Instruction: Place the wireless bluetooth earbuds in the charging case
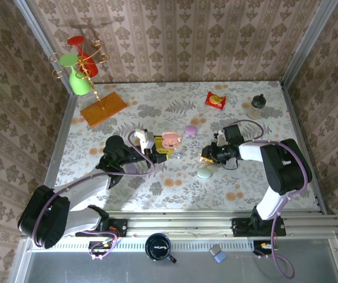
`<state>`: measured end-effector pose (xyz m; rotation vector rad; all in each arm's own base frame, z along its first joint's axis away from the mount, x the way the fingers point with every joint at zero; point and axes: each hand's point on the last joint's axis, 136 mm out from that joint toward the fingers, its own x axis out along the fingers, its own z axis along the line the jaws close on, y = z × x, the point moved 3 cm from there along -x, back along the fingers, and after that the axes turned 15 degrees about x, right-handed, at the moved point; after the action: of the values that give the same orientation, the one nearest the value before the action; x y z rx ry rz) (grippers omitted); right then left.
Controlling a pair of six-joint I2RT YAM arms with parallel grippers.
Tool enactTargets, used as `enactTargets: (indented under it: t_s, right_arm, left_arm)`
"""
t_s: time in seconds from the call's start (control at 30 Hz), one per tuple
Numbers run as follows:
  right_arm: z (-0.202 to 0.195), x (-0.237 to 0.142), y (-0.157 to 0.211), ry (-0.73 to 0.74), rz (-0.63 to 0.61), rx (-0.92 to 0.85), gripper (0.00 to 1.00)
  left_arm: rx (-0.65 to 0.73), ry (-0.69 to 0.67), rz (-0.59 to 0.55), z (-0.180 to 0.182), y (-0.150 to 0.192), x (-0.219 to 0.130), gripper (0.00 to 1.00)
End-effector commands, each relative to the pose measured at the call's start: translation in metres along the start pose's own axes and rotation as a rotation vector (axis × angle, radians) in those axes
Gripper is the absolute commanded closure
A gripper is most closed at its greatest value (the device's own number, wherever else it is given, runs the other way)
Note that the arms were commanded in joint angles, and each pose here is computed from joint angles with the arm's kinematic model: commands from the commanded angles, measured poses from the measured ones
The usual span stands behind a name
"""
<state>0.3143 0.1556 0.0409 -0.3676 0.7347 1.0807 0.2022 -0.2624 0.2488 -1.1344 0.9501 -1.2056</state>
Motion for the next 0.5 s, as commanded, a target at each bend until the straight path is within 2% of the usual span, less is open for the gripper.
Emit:
enactTargets:
  t_s: [0.0,0.27,0.47]
  right_arm:
    - [-0.001,0.005,-0.002,0.04,0.0,-0.017,0.74]
    - [0.002,-0.002,-0.004,0.064,-0.043,-0.033,0.78]
    - [0.004,-0.024,-0.006,0.17,-0.166,-0.067,0.78]
  left_arm:
    - [0.04,0.016,-0.02,-0.003,-0.005,0.0,0.74]
    - [0.045,0.0,-0.012,-0.003,-0.004,-0.002,0.74]
    - [0.051,-0.041,0.02,0.003,0.003,-0.002,0.74]
